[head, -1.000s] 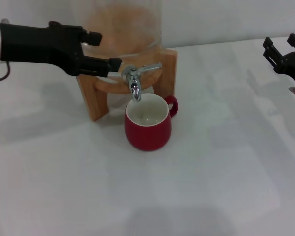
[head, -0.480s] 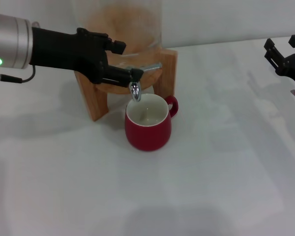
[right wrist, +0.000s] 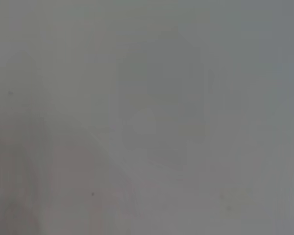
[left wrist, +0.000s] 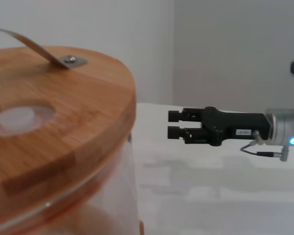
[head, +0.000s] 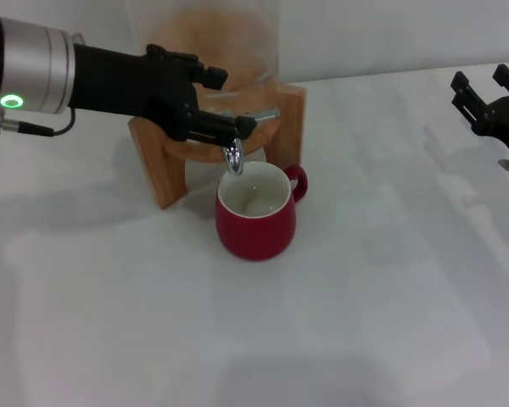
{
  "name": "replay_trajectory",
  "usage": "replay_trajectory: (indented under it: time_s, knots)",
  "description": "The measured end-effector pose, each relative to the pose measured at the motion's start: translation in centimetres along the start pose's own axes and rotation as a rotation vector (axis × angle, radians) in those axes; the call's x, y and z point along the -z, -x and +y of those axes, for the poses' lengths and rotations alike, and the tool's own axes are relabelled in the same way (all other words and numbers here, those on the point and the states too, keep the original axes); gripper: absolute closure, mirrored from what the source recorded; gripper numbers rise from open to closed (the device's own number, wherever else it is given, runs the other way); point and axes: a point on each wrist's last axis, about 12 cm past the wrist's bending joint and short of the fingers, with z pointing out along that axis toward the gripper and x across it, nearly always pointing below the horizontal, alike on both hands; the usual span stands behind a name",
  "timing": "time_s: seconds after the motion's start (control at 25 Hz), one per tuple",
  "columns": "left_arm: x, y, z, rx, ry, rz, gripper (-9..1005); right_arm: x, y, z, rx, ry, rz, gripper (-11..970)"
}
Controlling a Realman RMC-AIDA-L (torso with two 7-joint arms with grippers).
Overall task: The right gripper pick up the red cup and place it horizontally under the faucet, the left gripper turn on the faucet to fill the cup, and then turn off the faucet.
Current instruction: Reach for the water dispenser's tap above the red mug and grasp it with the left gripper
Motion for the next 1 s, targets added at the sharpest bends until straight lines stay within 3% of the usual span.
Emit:
replay_trajectory:
  time_s: [0.48,1.0]
  knots:
    - [-2.1,0.9,0.4,-0.030,0.005,0.013,156,-0.1,0.0,0.3,-0.002,0.017,0.003,277]
    - [-3.1,1.4,0.0,-0.037,-0.023,0.028,156,0.1,0.1,0.3,-0.003,0.021,-0.013,277]
